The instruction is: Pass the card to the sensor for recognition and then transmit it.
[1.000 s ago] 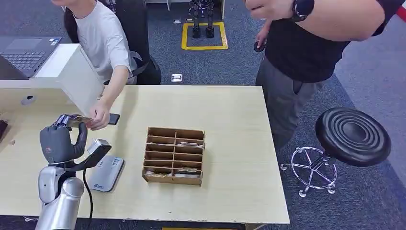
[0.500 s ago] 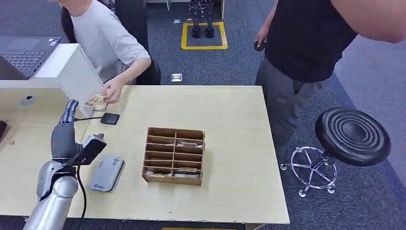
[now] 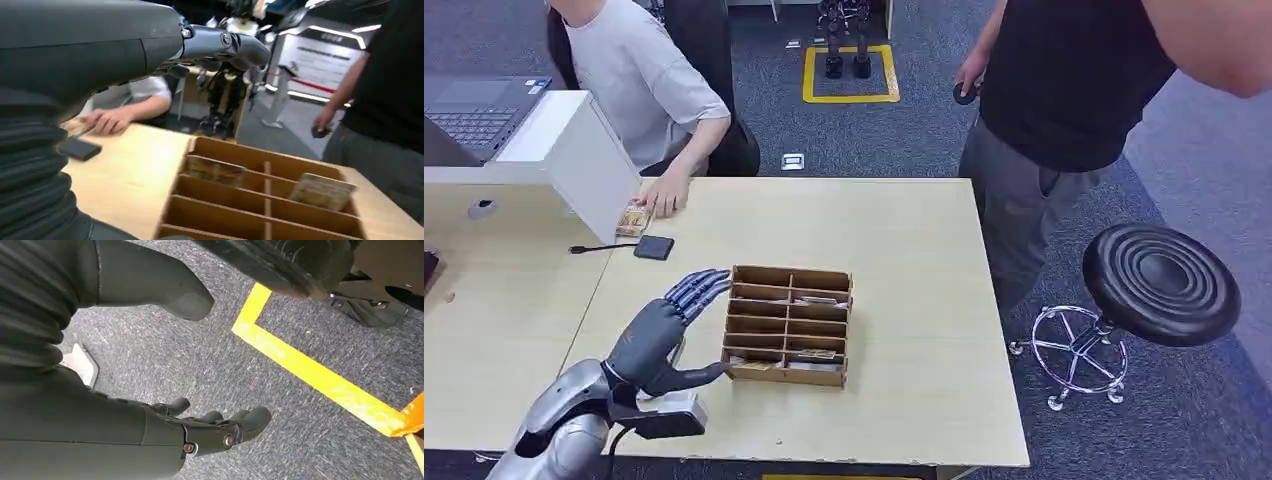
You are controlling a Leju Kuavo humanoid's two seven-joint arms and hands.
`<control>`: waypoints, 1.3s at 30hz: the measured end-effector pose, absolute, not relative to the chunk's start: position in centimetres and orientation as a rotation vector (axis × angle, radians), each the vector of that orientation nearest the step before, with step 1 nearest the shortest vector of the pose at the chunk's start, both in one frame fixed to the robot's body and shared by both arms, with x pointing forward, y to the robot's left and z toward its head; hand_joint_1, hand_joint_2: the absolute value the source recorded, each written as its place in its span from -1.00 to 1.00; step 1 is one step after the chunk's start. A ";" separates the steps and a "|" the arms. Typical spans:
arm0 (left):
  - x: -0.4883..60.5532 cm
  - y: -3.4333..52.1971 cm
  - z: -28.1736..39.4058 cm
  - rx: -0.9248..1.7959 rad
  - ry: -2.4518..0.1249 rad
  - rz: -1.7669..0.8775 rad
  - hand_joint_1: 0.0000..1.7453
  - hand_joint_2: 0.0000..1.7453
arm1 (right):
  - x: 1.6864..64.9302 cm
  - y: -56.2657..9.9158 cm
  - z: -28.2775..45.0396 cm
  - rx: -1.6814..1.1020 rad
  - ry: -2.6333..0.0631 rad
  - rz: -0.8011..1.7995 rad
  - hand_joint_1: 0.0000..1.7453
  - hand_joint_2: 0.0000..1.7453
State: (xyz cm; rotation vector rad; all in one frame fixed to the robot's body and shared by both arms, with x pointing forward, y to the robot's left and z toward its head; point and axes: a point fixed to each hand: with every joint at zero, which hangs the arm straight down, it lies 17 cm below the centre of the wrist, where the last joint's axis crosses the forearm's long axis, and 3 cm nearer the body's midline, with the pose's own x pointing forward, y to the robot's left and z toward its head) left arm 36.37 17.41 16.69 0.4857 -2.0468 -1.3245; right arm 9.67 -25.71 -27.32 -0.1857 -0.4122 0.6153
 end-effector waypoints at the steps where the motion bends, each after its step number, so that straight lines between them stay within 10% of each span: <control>1: 36.1 16.7 17.0 0.507 -2.067 -1.348 -1.00 1.00 | 9.7 -25.7 -27.3 -0.185 -0.414 0.615 -1.00 1.00; 39: 34.5 12.8 12.8 0.861 -2.056 -1.684 -1.00 1.00 | 9.7 -26.3 -27.3 -0.194 -0.411 0.611 -1.00 1.00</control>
